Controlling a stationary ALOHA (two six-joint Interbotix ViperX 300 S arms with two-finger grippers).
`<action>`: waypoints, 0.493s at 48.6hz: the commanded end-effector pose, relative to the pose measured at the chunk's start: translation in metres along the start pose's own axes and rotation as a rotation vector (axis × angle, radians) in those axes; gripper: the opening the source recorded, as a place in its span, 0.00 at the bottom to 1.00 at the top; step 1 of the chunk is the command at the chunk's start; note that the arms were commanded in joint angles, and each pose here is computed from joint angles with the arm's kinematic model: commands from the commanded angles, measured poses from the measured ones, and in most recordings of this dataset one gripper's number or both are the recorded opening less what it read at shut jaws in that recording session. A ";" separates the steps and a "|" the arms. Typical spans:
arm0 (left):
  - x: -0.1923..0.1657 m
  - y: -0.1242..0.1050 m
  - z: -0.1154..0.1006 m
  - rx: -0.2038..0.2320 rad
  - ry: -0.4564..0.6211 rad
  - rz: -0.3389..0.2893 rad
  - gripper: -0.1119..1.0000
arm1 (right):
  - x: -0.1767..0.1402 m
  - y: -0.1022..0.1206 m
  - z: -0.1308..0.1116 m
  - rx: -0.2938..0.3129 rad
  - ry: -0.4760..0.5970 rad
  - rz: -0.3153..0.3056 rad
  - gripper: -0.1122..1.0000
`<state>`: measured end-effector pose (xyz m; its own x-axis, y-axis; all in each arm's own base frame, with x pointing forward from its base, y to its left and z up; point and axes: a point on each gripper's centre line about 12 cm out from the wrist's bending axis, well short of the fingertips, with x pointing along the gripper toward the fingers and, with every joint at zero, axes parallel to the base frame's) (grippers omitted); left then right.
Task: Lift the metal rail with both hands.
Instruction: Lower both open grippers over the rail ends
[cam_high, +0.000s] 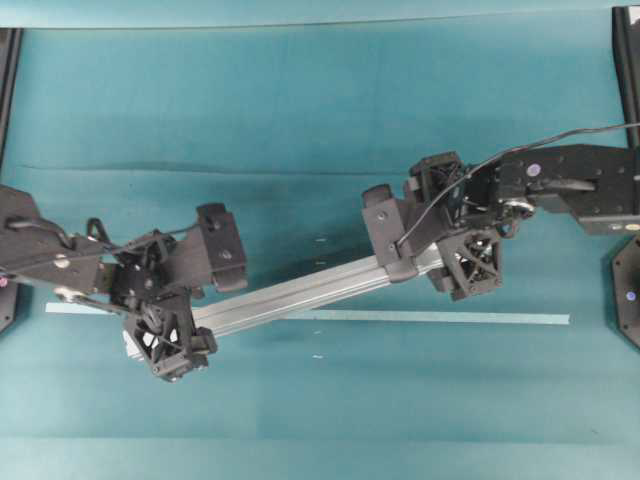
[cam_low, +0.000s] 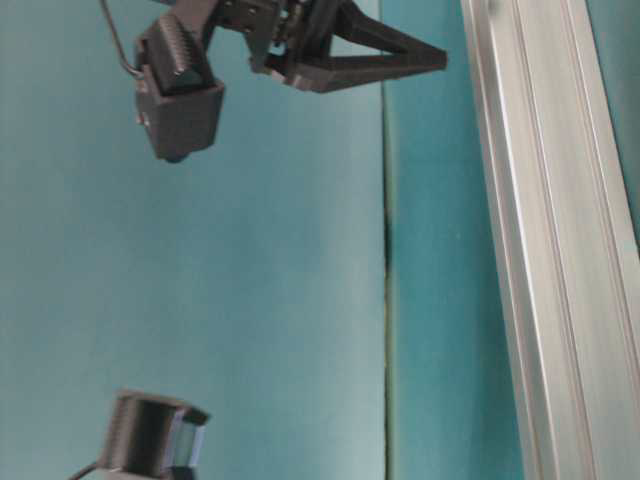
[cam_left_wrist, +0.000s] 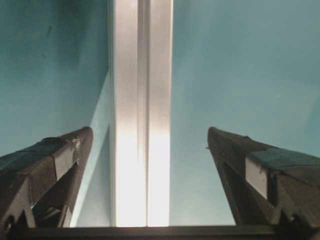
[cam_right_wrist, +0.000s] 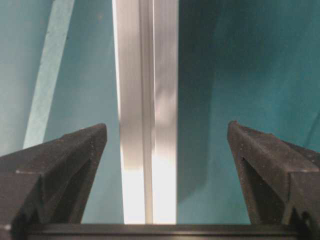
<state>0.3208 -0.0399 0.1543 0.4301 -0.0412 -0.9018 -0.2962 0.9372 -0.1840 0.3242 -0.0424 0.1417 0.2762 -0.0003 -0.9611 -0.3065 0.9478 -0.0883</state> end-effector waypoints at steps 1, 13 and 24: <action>0.003 -0.001 0.000 0.006 0.002 -0.001 0.99 | 0.008 0.000 -0.001 0.000 0.001 -0.002 0.98; 0.017 0.003 -0.010 0.004 0.008 0.001 0.99 | 0.024 0.000 -0.009 0.010 -0.005 -0.012 0.98; 0.028 0.007 -0.017 0.004 0.029 0.011 0.99 | 0.035 0.003 -0.017 0.014 0.017 -0.001 0.98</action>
<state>0.3165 -0.0395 0.1245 0.4036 -0.0399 -0.9141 -0.2996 0.9382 -0.1732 0.3173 -0.0446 0.1066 0.2635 -0.0066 -0.9646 -0.2949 0.9516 -0.0871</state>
